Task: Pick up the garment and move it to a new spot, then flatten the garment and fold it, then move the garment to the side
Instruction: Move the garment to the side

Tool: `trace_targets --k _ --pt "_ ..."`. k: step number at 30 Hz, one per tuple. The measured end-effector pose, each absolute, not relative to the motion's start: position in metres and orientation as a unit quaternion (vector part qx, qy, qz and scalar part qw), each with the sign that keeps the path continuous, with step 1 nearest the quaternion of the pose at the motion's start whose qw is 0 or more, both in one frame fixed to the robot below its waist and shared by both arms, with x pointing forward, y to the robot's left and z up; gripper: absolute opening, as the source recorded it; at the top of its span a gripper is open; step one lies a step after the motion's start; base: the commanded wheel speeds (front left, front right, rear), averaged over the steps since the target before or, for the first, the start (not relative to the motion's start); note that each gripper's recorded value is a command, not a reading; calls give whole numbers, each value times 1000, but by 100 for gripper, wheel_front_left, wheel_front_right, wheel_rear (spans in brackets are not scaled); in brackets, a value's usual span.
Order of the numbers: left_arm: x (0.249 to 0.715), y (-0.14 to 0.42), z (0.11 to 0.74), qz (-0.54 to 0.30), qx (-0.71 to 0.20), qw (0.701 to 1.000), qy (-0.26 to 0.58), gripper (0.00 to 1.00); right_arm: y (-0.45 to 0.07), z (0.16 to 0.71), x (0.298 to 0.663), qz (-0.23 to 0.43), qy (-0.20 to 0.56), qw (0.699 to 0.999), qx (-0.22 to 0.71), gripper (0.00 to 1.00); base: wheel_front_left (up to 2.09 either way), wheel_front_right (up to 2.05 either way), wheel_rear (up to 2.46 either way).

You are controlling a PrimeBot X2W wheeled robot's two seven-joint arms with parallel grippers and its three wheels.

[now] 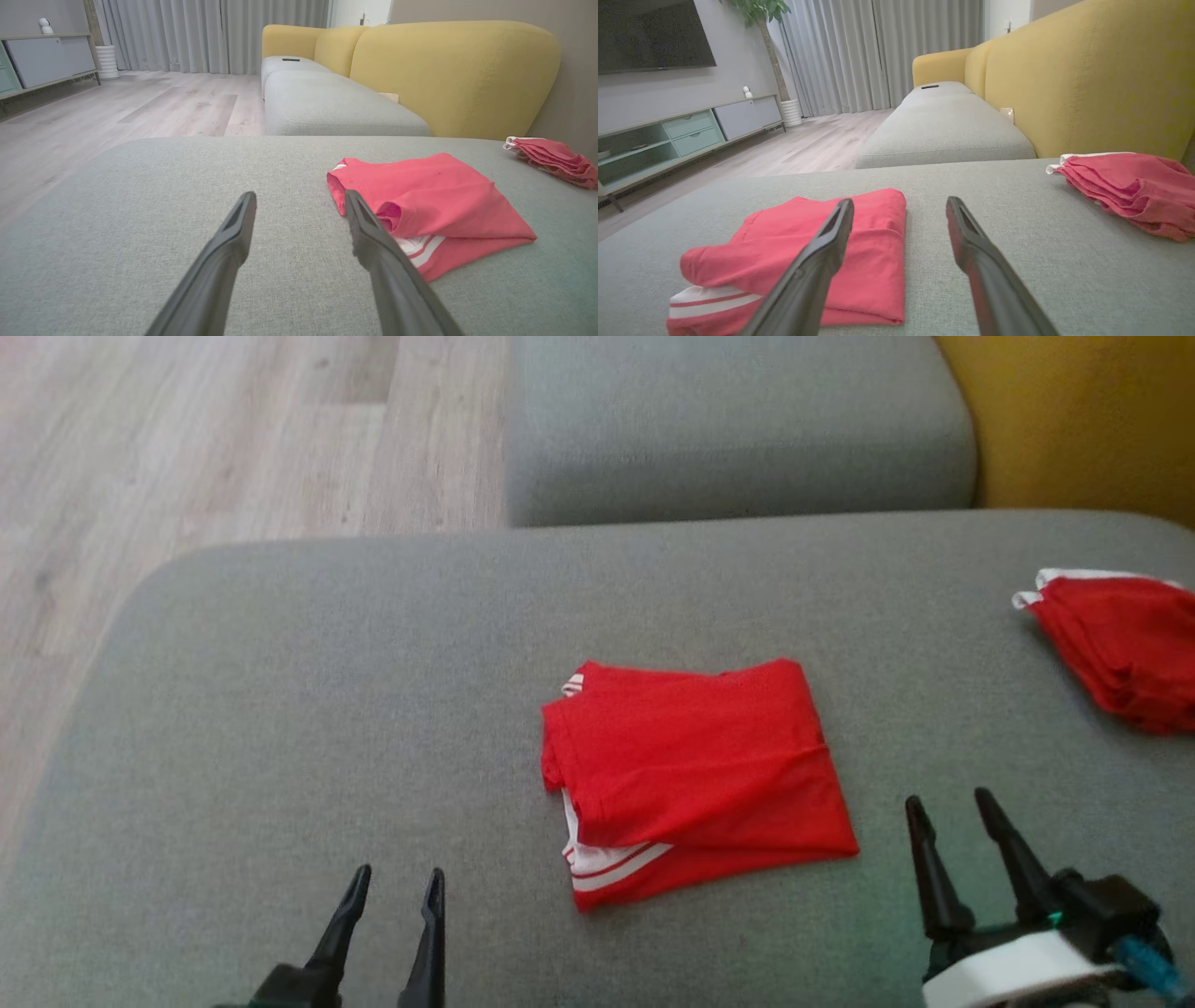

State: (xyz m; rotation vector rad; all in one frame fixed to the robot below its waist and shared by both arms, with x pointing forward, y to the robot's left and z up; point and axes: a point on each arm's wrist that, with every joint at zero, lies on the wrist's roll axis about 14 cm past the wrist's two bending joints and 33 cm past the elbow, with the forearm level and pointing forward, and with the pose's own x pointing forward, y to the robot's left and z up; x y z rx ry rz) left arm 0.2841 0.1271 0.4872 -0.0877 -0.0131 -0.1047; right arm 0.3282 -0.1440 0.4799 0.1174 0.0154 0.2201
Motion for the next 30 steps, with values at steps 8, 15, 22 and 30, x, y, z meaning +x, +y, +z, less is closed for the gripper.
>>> trace_targets --k 8,15,22,30 --pt "303 114 487 -69 -52 996 1 100 -153 459 377 129 70 987 68 100 0 0 0" --pt "325 109 502 -71 -53 996 -22 100 -134 421 408 166 209 960 85 100 0 0 0" --pt "330 114 493 -59 -52 997 -6 100 -120 375 407 178 312 929 95 32 0 0 0" --pt "339 112 487 -58 -51 997 3 100 -116 372 422 189 318 924 96 0 0 0 0"
